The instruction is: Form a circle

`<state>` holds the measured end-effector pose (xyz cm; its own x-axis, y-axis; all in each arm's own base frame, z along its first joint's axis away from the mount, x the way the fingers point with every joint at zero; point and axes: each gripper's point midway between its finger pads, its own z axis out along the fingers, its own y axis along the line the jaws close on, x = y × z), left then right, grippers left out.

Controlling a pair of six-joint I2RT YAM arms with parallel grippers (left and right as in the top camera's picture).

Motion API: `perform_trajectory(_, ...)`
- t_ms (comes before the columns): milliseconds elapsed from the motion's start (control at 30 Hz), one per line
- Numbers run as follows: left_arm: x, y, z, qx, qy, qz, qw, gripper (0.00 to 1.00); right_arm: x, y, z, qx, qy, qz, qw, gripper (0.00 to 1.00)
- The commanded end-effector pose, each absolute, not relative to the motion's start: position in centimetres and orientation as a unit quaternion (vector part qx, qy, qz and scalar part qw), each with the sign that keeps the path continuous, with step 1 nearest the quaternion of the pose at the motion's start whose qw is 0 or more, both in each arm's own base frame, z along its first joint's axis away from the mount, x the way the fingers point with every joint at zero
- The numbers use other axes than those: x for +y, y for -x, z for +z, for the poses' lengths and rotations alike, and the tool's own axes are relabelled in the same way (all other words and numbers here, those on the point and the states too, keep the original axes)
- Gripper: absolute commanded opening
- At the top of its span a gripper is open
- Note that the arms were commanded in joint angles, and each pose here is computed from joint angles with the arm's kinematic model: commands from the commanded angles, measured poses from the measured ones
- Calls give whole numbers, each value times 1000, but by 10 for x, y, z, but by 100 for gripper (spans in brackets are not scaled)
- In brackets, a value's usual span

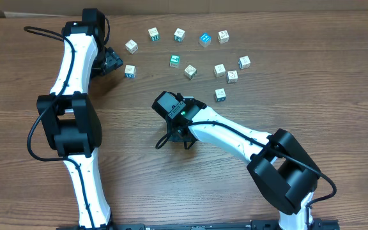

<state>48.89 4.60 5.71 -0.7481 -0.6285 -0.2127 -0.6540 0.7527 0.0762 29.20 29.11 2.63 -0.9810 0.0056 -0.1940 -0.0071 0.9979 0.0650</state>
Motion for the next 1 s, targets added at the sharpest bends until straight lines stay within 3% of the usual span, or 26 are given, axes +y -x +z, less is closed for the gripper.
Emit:
perform_trajectory(0,42,-490,73,935,333,66,101,99,287,-294,25,994,-11,25,103,30)
perform_trajectory(133,42,-490,73,935,333,66,101,100,286,-293,24,995,-13,23,101,41)
perform_trajectory(233,42,-490,73,935,333,66,101,99,285,-292,24,995,-20,22,99,42)
perform_trajectory(967,42,-490,73,935,333,66,101,99,284,-288,19,995,-19,21,93,41)
